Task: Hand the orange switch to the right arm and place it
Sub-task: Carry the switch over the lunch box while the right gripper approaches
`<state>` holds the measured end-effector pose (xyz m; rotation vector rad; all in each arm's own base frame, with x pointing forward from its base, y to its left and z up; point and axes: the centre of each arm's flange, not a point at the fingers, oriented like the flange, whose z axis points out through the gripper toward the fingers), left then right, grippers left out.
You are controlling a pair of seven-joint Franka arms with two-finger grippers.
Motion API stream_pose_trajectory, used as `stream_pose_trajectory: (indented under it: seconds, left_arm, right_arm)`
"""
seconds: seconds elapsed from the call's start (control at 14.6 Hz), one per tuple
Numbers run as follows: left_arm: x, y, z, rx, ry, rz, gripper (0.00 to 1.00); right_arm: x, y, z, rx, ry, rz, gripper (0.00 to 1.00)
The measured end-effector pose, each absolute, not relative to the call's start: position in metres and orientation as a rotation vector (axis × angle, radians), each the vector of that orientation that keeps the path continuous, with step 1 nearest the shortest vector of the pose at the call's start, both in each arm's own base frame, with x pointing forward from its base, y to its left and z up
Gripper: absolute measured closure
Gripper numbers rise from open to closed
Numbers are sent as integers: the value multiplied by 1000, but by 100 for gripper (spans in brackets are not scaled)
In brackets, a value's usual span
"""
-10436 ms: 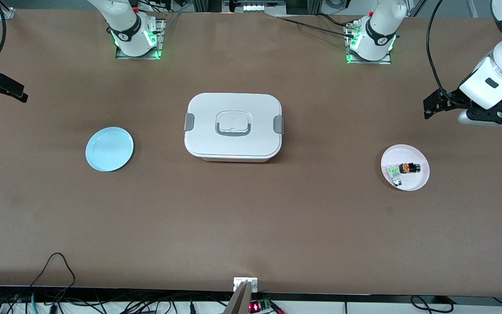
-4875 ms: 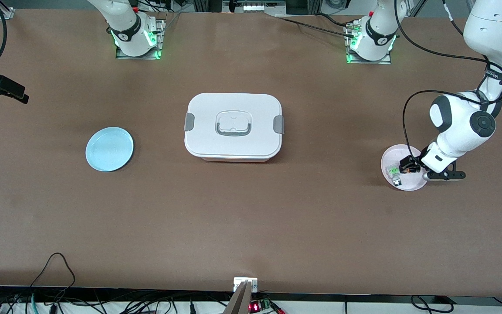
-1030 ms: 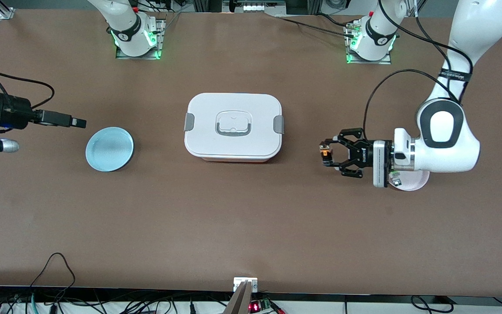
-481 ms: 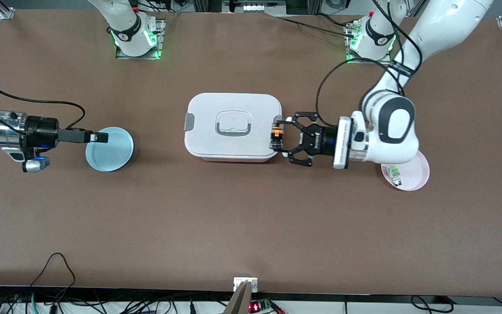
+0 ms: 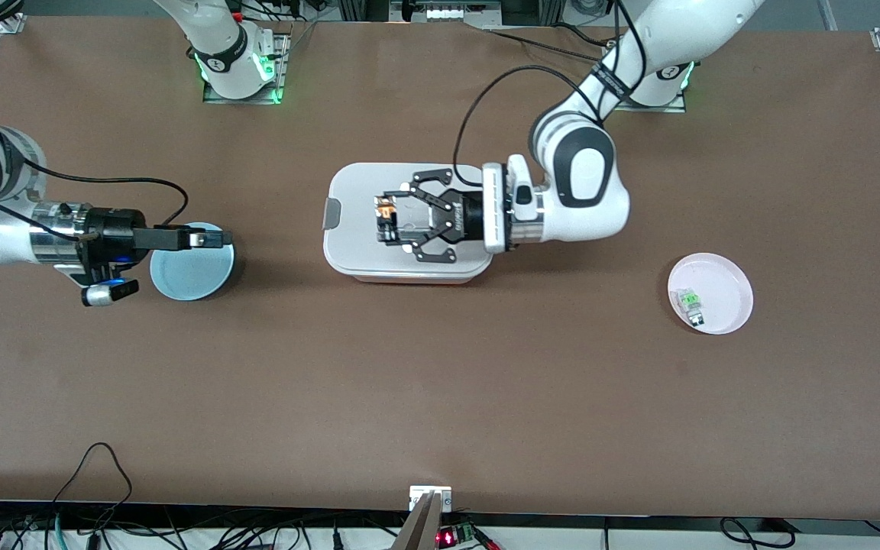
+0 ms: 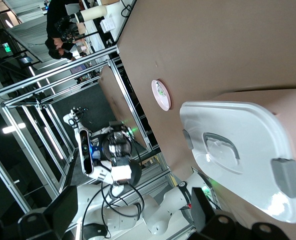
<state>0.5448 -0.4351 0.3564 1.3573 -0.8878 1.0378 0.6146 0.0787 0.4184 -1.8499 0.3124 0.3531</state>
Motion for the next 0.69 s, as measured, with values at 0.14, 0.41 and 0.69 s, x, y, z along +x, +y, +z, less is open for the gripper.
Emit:
stream_pose_trajectory:
  seconds: [0.14,0.41,0.69]
  left_arm:
    - [539,-456,347,1366,-871,1060,28]
    - [536,-492,336,1359,-796,1107,28]
    - [547,-499,338,1359,-772,1130,28]
  right_arm:
    - [615,103,417,-1858,298,350,0]
    - [612,129,409,-1858,275,382,0]
    - [607,144,398,-1857,266,420,0]
